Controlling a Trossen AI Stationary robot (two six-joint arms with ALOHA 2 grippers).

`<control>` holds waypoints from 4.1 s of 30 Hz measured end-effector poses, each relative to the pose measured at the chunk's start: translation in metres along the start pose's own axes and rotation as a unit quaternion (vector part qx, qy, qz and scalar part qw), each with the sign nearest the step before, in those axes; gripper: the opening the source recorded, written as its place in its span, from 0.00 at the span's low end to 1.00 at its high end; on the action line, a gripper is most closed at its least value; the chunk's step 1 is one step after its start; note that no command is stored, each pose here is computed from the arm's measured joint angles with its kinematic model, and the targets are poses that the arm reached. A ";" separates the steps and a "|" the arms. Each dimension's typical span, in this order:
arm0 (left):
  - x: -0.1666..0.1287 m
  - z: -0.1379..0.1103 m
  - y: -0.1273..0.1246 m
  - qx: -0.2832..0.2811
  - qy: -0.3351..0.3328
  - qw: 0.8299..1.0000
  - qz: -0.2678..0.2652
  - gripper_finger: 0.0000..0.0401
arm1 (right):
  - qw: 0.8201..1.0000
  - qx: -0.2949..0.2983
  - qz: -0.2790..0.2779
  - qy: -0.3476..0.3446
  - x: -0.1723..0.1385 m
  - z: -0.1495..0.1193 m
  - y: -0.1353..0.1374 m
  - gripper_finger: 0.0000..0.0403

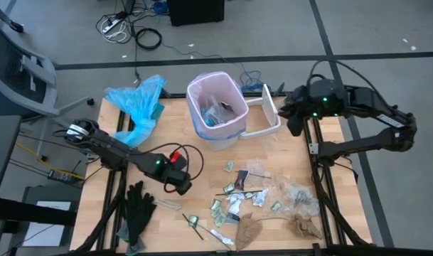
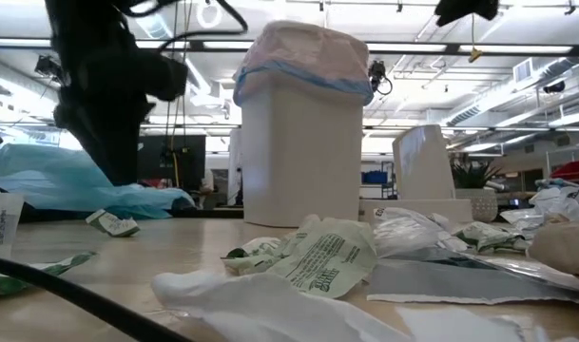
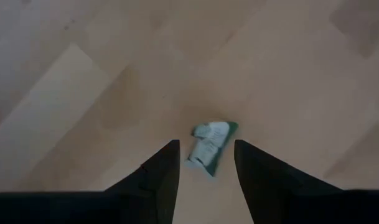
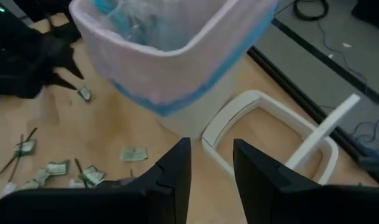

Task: Place trash/remove bag and relplace
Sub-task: Put the green paper into the trash bin, then put the clear cellophane into the trash bin

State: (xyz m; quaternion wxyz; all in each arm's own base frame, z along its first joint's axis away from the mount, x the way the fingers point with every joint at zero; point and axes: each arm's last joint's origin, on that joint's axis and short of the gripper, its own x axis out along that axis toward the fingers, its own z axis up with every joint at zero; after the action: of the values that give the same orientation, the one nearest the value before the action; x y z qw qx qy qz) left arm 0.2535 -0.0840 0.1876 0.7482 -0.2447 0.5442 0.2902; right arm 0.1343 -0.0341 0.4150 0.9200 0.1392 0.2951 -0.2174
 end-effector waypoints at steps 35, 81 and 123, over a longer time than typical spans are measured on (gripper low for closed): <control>-0.058 0.056 -0.038 0.067 0.013 0.988 -0.139 0.03 | 0.980 0.069 0.013 0.187 0.015 -0.067 -0.006 0.25; -0.210 0.190 0.017 0.228 -0.306 0.916 -0.127 0.30 | 0.924 0.145 0.319 0.154 0.101 -0.158 0.073 0.23; -0.073 -0.028 0.034 0.128 -0.158 0.932 -0.300 0.30 | 0.920 0.110 -0.096 0.363 0.024 -0.137 0.208 0.03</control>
State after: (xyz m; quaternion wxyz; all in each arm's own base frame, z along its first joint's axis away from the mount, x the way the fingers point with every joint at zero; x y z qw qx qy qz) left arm 0.1931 -0.0911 0.2479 0.9018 -0.2501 0.3522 0.0149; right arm 0.1864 0.1915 0.3196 0.7033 0.2803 0.5947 -0.2705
